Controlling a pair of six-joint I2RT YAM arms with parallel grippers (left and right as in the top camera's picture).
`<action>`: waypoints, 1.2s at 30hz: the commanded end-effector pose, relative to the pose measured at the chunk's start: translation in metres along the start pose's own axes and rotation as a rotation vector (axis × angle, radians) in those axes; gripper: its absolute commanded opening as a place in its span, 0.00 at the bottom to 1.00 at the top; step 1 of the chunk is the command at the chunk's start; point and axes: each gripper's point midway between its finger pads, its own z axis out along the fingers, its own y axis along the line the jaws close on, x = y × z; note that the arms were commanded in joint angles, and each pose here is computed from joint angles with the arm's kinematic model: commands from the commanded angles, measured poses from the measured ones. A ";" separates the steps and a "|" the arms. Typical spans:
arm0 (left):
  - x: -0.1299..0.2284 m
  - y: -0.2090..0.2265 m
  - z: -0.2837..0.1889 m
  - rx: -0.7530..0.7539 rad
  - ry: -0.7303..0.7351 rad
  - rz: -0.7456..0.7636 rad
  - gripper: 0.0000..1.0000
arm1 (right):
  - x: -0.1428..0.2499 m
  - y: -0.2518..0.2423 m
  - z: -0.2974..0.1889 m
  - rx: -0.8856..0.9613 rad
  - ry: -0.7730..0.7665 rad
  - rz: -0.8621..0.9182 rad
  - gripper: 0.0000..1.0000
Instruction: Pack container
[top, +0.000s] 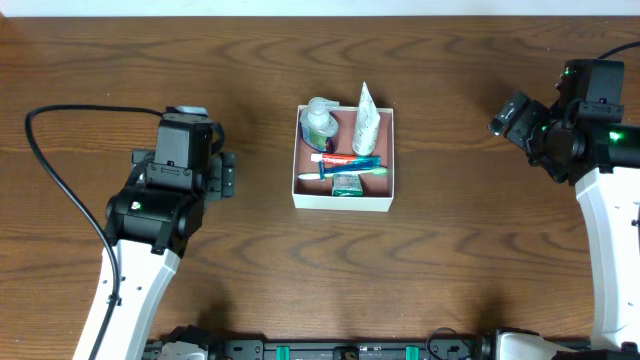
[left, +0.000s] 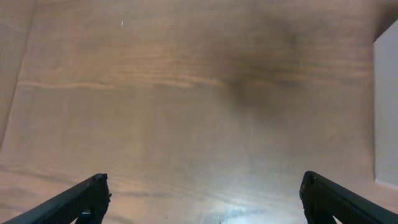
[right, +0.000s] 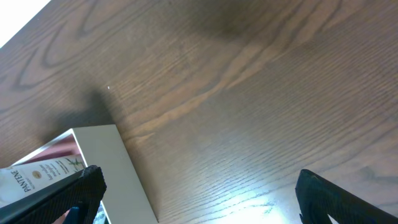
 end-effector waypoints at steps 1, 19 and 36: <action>0.007 0.007 -0.002 -0.028 0.028 -0.017 0.98 | -0.003 0.000 -0.001 -0.003 -0.005 0.017 0.99; -0.006 0.033 -0.049 0.095 -0.208 -0.172 0.98 | -0.003 0.000 -0.001 -0.003 -0.005 0.017 0.99; 0.084 0.029 -0.054 0.119 -0.354 -0.168 0.98 | -0.003 0.000 -0.001 -0.003 -0.005 0.017 0.99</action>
